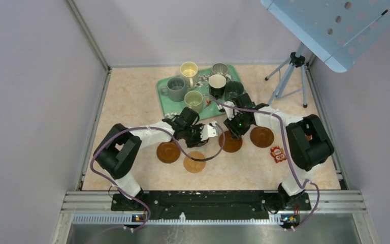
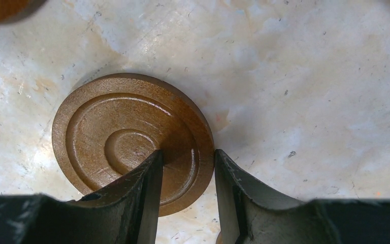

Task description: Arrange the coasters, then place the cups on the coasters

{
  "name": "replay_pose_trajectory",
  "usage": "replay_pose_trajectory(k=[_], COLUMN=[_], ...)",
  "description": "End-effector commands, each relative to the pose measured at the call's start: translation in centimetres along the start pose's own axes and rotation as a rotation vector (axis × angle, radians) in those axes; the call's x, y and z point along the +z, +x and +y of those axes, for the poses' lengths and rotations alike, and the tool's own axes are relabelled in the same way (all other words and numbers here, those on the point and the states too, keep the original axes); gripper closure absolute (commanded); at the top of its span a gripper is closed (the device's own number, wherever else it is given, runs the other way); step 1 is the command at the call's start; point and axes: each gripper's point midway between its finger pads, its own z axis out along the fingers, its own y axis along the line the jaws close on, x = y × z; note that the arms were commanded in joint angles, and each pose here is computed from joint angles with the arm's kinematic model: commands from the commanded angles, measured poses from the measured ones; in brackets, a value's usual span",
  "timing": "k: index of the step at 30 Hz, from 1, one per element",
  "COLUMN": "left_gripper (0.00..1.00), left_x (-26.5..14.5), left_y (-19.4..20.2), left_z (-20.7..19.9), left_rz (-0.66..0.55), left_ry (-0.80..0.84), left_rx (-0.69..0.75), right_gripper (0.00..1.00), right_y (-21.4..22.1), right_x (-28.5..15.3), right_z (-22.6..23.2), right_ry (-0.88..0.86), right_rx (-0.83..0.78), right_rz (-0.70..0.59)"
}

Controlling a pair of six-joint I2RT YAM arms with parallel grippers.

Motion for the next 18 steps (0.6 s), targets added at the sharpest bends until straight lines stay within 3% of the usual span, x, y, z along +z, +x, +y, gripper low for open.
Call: replay_pose_trajectory(k=[1,13,18], left_gripper=[0.7,0.74,0.65], left_x=[0.9,-1.3,-1.4], left_y=[0.8,2.7,2.3], left_z=[-3.7,-6.3,-5.5], left_rz=[0.046,0.095,0.089], left_ry=[0.128,0.144,0.107], left_rx=[-0.007,-0.024,-0.034], right_gripper=[0.6,0.59,0.54], right_y=[-1.5,-2.0,-2.6], right_x=[0.3,0.1,-0.1], right_z=[-0.8,-0.6,0.2], right_ry=[0.01,-0.015,-0.043], right_rx=[0.014,0.004,-0.01], right_rz=[-0.031,-0.043,-0.053])
